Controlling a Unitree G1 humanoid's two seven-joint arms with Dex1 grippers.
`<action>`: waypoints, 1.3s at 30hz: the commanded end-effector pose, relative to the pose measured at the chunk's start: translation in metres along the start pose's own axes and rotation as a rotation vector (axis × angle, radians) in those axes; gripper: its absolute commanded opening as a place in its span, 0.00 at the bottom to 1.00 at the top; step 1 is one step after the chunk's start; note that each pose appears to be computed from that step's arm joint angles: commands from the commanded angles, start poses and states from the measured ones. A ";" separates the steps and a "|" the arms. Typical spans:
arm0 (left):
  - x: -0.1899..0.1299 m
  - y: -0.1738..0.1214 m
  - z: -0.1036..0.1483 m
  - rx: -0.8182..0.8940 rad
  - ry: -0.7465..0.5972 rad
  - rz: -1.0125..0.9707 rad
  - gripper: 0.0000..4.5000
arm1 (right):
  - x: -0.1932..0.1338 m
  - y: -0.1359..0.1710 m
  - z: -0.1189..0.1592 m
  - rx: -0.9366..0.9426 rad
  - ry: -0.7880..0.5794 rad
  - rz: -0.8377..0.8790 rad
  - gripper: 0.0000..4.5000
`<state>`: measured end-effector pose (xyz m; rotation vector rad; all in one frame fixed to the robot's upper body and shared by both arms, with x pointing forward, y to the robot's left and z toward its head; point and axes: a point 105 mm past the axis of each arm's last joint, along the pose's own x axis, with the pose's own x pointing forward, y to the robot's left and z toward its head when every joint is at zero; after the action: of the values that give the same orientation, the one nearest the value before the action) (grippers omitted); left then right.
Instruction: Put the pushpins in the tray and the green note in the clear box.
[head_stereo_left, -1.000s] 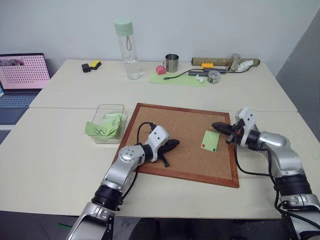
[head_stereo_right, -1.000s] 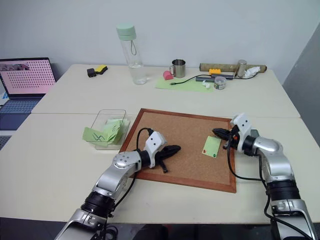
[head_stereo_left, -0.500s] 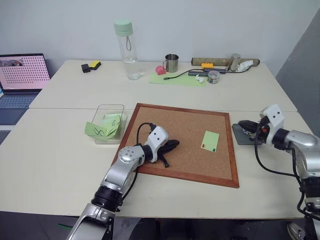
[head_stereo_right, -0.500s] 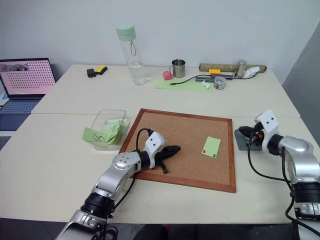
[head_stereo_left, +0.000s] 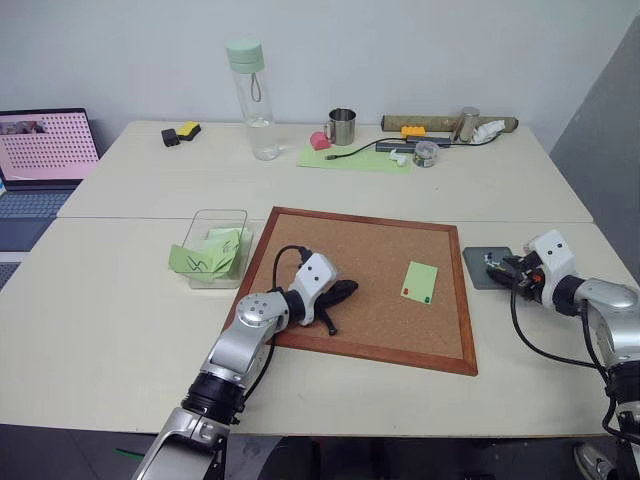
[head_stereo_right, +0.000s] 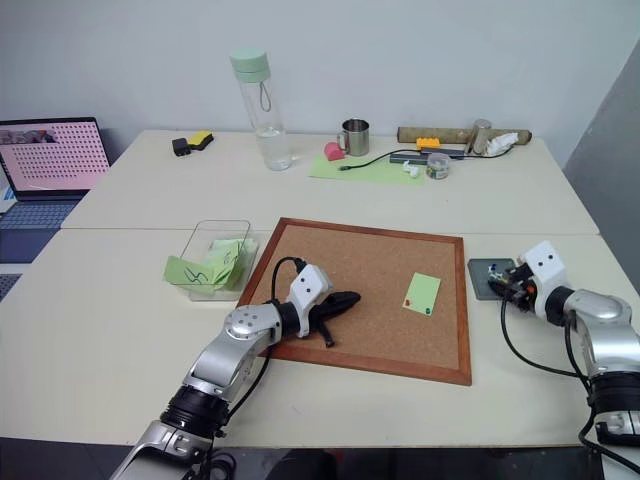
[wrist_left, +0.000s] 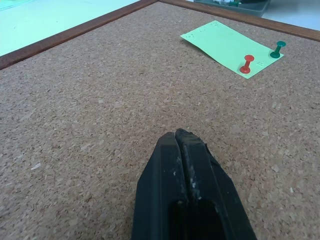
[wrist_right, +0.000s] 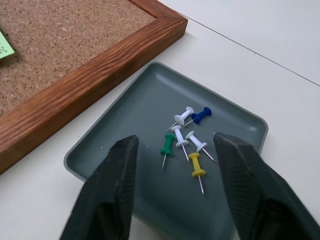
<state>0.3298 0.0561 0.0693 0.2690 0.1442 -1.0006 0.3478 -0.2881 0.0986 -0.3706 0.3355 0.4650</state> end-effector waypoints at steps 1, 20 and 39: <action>-0.001 -0.009 -0.021 -0.032 0.070 -0.028 0.00 | -0.013 0.013 0.040 -0.090 -0.116 0.105 0.76; -0.001 -0.013 -0.023 -0.034 0.079 -0.039 0.00 | 0.010 0.108 0.037 -0.147 -0.148 0.425 0.76; -0.002 -0.014 -0.025 -0.036 0.086 -0.036 0.00 | 0.009 0.113 0.032 -0.124 -0.159 0.464 0.01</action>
<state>0.3254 0.0554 0.0678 0.2729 0.1453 -1.0075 0.3055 -0.1747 0.0837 -0.3485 0.2701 0.9780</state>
